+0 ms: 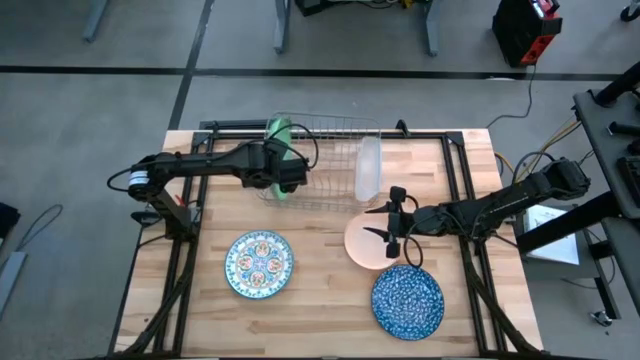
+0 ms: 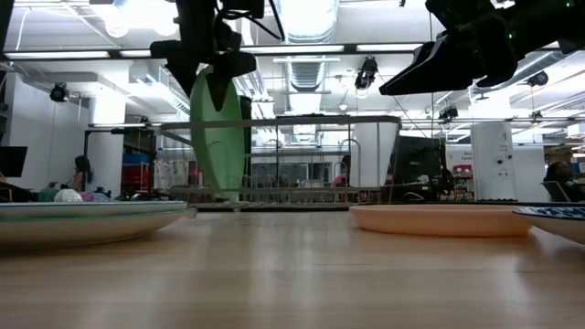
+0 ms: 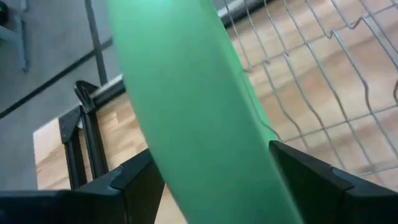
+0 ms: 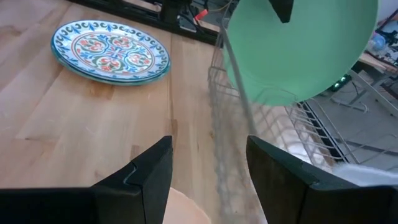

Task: Sort dishes
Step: Put the light green plate into the dish rack, then put the blue patterned plate into the dish rack

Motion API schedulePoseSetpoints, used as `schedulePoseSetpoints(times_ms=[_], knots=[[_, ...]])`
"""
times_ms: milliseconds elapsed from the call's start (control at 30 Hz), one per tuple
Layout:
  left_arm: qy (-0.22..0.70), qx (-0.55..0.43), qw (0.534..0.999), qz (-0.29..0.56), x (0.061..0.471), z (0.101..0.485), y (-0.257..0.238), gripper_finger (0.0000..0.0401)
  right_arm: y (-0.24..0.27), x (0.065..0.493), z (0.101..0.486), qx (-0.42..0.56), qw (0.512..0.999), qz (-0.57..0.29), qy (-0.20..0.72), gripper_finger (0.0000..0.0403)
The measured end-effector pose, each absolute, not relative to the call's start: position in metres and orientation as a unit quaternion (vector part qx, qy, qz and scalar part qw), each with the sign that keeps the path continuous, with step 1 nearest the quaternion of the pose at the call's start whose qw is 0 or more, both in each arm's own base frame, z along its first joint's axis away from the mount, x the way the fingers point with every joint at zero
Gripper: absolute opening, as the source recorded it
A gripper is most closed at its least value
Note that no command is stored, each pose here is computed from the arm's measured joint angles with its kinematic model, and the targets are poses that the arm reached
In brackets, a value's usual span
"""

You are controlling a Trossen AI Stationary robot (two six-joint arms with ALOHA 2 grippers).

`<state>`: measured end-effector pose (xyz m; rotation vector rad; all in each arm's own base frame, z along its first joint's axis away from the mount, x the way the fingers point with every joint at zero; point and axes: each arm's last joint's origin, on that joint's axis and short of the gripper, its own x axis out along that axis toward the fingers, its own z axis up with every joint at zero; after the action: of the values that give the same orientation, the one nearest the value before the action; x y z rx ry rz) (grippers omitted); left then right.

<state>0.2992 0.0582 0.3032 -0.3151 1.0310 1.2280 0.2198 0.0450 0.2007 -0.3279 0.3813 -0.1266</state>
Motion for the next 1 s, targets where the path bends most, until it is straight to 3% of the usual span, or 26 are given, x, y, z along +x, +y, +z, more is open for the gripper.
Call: schedulePoseSetpoints(times_ms=[800,1000], knots=[[0.47,-0.184,0.658,0.559,0.292,0.305,0.055,0.0265,0.045,0.22,0.2,-0.172,0.965,-0.06,0.19,0.0191],[0.488,-0.174,0.647,0.56,0.285,0.323,0.053,0.0265,0.05,0.222,0.205,-0.165,0.972,0.012,0.164,0.018]])
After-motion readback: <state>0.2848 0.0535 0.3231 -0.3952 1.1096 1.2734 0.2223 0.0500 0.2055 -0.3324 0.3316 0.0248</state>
